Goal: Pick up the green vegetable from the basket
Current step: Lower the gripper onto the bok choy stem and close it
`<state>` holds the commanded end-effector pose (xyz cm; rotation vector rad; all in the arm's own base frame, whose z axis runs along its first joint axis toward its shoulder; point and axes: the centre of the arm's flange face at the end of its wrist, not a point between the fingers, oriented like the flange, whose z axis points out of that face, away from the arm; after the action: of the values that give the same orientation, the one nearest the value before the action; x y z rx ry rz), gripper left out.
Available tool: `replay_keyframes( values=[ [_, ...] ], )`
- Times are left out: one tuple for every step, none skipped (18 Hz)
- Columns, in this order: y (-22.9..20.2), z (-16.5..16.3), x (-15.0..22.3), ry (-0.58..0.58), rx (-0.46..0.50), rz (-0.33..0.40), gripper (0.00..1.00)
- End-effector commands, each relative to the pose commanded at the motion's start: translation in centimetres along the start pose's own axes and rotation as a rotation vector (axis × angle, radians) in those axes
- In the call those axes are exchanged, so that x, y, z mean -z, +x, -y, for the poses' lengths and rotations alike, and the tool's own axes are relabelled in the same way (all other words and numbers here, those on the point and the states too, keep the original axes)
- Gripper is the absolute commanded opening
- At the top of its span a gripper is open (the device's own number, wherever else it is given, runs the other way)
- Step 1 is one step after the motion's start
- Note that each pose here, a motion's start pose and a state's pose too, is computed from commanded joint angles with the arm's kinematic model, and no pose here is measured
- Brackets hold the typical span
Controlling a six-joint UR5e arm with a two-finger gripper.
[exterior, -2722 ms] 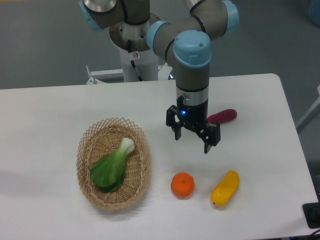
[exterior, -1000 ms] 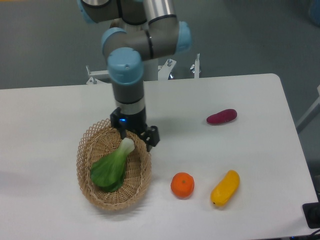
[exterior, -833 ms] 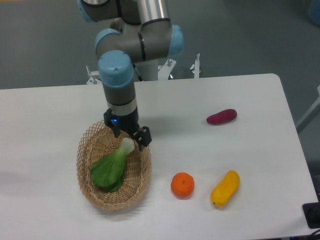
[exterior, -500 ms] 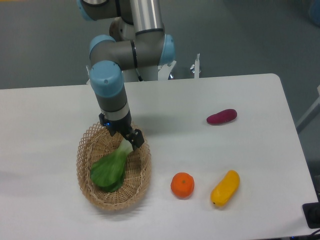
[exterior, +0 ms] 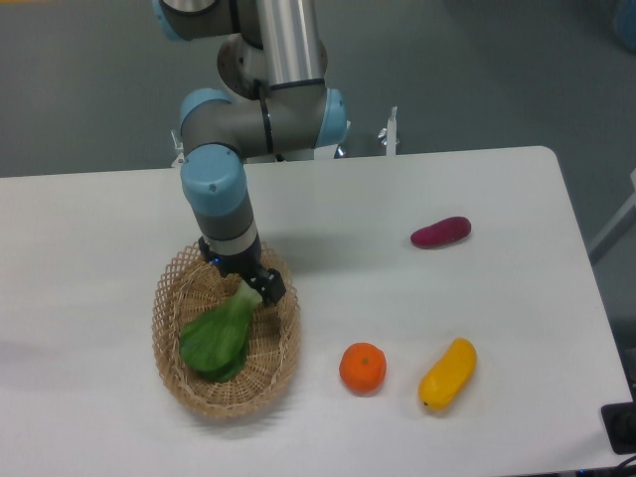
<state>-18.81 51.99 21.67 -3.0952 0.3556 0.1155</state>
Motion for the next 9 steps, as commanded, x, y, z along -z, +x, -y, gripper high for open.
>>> replay_keyframes(
  values=[
    [0.0,0.0,-0.08,-0.001,0.001,-0.001,1.0],
    [0.0,0.01,-0.16,-0.002,0.001,-0.002,1.0],
    [-0.04,0.05,-0.19,-0.002,0.001,-0.002,1.0],
    [-0.04,0.05,-0.19,-0.002,0.001,-0.002,0.96],
    [-0.09,0.09,-0.13,-0.001,0.001,-0.001,0.9],
    [-0.1,0.1,-0.12,0.0,0.003,0.0,0.87],
    [-0.09,0.09,-0.21,-0.002,0.001,-0.002,0.84],
    [-0.08,0.1,-0.3,-0.003,0.001,-0.003,0.83],
    [-0.08,0.1,-0.3,-0.003,0.001,-0.003,0.83]
  ],
)
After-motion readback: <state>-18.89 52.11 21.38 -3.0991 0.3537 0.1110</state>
